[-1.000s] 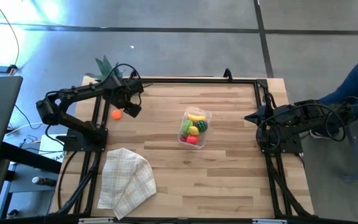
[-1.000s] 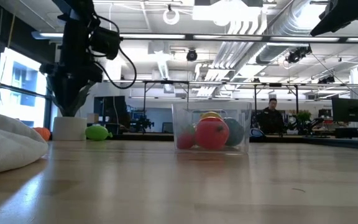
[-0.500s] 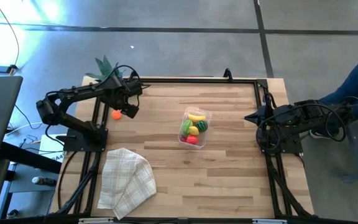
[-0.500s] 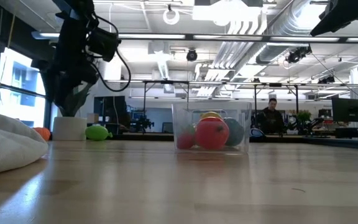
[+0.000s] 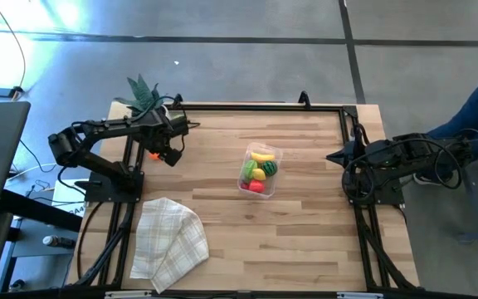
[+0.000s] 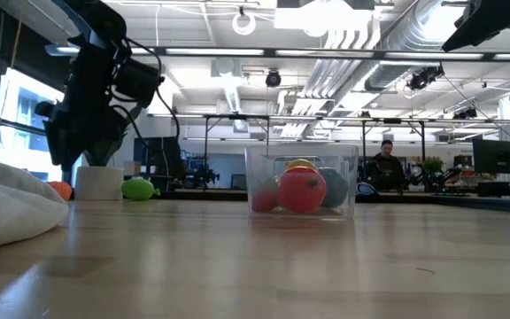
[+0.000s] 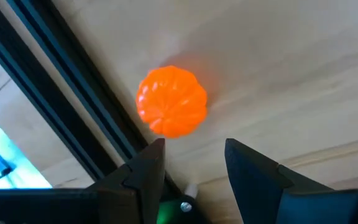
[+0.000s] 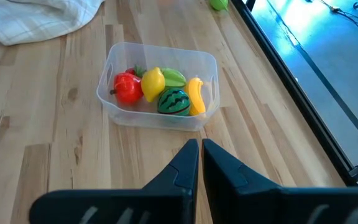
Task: Pick and placing Produce into tupperware
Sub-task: Put the pumpkin into the transparent bin
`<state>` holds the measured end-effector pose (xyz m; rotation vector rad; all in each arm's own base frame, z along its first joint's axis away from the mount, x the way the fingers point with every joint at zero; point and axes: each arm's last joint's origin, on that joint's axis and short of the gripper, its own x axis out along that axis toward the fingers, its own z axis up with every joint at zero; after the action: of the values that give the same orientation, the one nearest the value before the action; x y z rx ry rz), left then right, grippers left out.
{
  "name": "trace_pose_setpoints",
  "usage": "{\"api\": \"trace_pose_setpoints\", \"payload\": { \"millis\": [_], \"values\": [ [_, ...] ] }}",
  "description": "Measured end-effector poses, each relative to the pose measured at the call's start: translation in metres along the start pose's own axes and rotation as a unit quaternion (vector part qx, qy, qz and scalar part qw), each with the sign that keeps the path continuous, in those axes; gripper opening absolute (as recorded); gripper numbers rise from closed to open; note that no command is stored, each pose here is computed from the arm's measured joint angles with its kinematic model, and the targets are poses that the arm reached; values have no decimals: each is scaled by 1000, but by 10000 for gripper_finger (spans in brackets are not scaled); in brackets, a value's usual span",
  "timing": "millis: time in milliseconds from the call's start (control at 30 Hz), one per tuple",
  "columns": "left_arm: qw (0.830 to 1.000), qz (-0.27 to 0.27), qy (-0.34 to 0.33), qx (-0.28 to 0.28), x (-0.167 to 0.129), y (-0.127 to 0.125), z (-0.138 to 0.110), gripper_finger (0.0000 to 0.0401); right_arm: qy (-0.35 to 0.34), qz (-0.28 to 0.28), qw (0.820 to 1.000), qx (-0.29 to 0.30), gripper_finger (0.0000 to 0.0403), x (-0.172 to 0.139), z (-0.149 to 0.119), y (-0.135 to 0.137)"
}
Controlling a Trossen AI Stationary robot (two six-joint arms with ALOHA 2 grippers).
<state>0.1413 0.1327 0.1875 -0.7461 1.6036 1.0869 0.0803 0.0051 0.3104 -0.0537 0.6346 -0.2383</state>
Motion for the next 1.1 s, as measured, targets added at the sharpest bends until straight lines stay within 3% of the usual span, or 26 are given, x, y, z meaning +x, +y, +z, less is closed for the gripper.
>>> {"api": "trace_pose_setpoints", "payload": {
  "millis": [533, 1100],
  "values": [
    [998, -2, -22, 60, 2, -2, 4, 157, 0, 0, 1000, 0, 11, 0, 0, 0],
    [998, -9, -30, 47, 2, -3, 5, 171, 0, 0, 1000, 0, 11, 0, 0, 0]
  ]
}}
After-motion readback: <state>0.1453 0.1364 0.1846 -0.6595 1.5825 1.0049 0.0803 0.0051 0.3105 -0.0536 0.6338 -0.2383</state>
